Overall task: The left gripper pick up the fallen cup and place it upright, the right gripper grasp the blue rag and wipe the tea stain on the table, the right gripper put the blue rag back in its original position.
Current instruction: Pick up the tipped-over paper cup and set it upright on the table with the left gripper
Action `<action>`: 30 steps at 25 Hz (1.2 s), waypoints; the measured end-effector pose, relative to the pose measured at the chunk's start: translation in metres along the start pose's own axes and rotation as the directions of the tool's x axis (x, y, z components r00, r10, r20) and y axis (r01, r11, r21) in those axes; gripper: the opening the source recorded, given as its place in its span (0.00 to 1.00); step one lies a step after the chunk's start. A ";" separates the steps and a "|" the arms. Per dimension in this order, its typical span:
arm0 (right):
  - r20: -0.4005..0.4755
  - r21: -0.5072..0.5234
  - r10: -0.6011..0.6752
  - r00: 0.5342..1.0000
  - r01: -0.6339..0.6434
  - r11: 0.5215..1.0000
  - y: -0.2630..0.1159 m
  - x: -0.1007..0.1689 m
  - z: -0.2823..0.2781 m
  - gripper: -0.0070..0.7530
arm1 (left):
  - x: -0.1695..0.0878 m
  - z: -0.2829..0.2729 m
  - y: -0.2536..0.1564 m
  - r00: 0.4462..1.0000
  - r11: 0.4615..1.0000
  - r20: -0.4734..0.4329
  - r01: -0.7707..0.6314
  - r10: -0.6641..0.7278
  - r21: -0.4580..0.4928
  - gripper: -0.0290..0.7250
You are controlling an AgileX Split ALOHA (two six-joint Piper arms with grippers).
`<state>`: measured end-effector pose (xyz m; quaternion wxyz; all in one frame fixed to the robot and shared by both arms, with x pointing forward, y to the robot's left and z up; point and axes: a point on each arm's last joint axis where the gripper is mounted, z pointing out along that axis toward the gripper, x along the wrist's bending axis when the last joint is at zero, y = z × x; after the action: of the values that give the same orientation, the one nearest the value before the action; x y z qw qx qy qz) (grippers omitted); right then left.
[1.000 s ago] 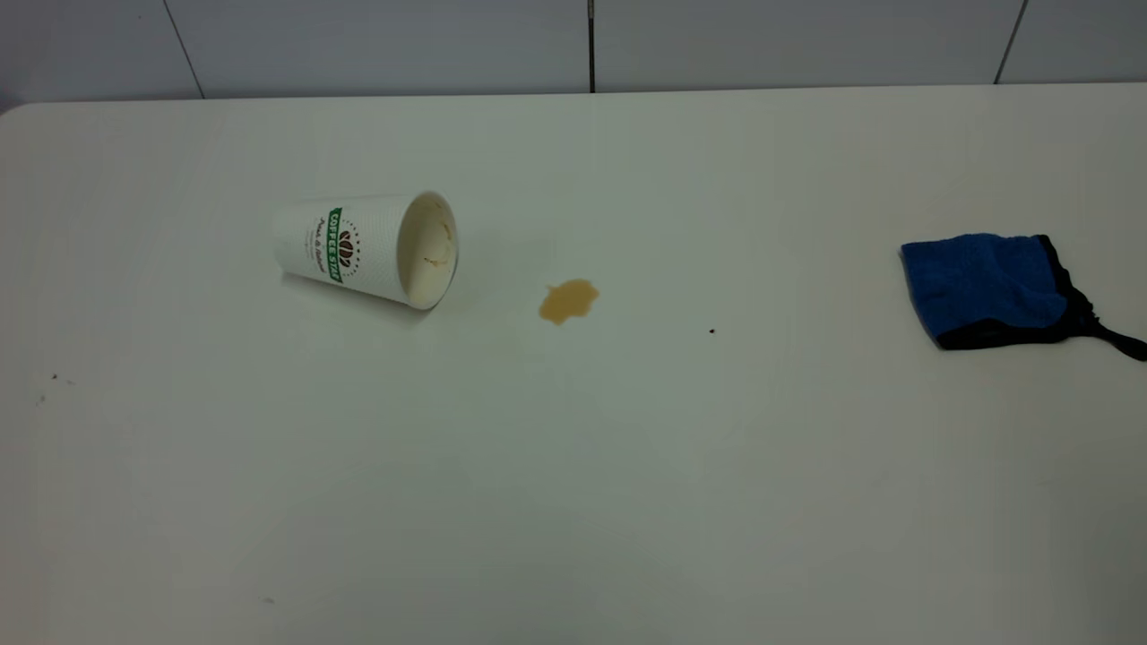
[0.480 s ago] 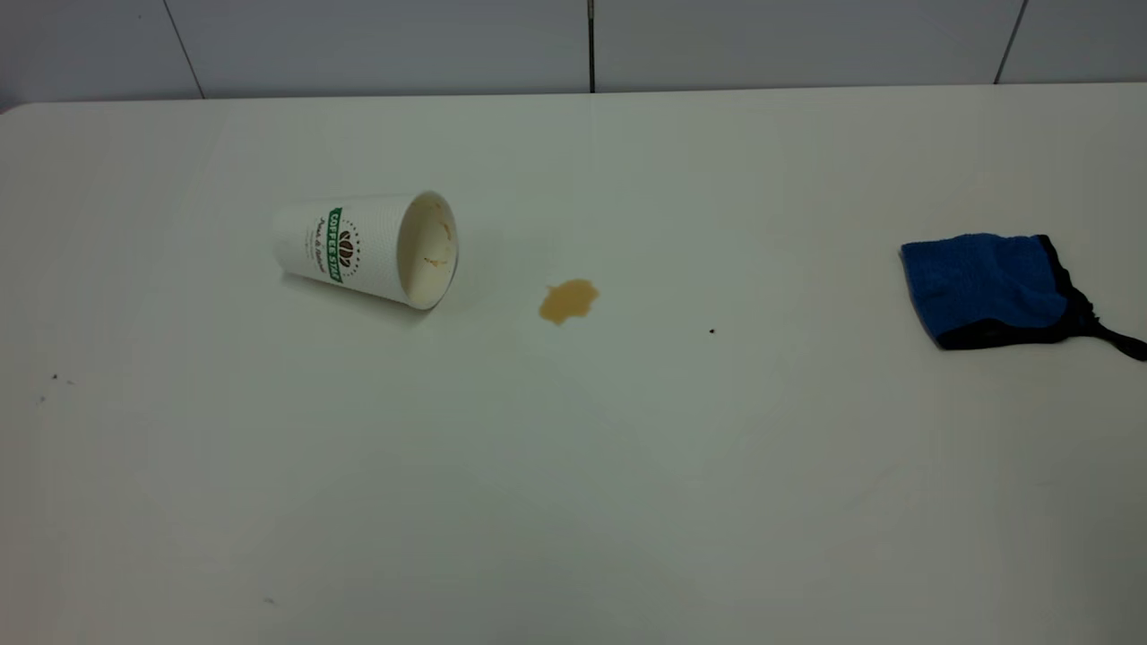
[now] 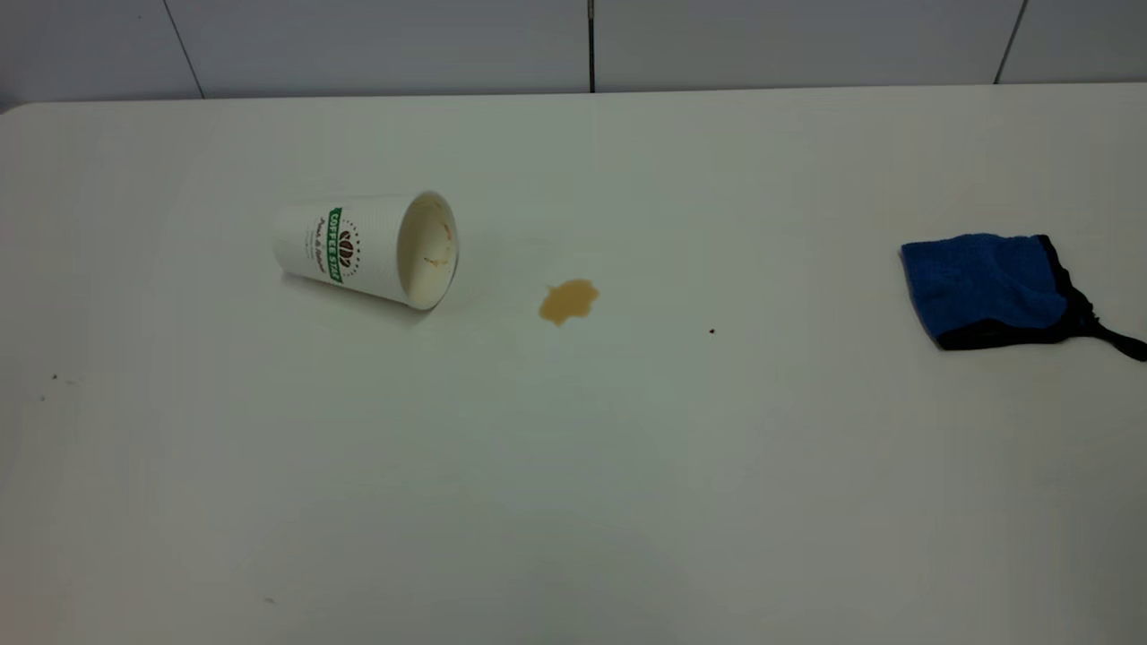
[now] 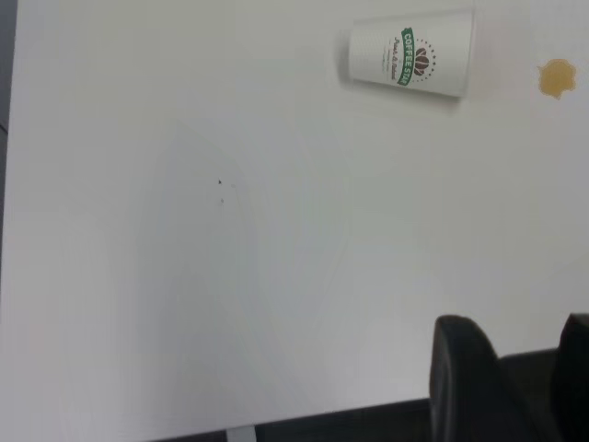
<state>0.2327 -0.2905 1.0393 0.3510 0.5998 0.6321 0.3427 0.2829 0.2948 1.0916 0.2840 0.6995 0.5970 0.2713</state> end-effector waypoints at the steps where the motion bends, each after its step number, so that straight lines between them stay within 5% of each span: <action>1: 0.000 0.000 0.000 1.000 0.000 1.000 0.000 0.000 0.000 0.32 | 0.002 0.004 0.012 1.000 1.000 0.004 -0.017 0.017 0.023 0.36; 10: 0.000 0.000 0.000 1.000 0.000 1.000 0.000 0.000 0.000 0.32 | 0.017 0.108 0.107 0.995 0.954 0.087 -0.072 0.049 0.292 0.34; 13: 0.000 0.000 0.000 1.000 0.000 1.000 0.000 0.000 0.000 0.32 | 0.010 0.145 0.123 0.988 0.949 0.139 -0.105 0.066 0.299 0.36; 20: 0.000 0.000 0.000 1.000 0.000 1.000 0.000 0.000 0.000 0.32 | -0.046 0.210 0.145 0.923 0.921 0.272 -0.332 0.273 0.203 0.61; 25: 0.000 0.000 -0.001 1.000 0.001 1.000 0.000 0.000 0.000 0.32 | -0.090 0.254 0.151 0.886 0.867 0.227 -0.449 0.403 0.215 0.63; 30: 0.000 0.000 -0.001 1.000 0.001 1.000 0.000 0.000 0.000 0.32 | -0.127 0.305 0.146 0.857 0.797 0.047 -0.497 0.513 0.343 0.63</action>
<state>0.2327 -0.2905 1.0393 0.3512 0.5995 0.6324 0.3425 0.5843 0.1288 0.9808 0.0607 0.8648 0.4335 0.2458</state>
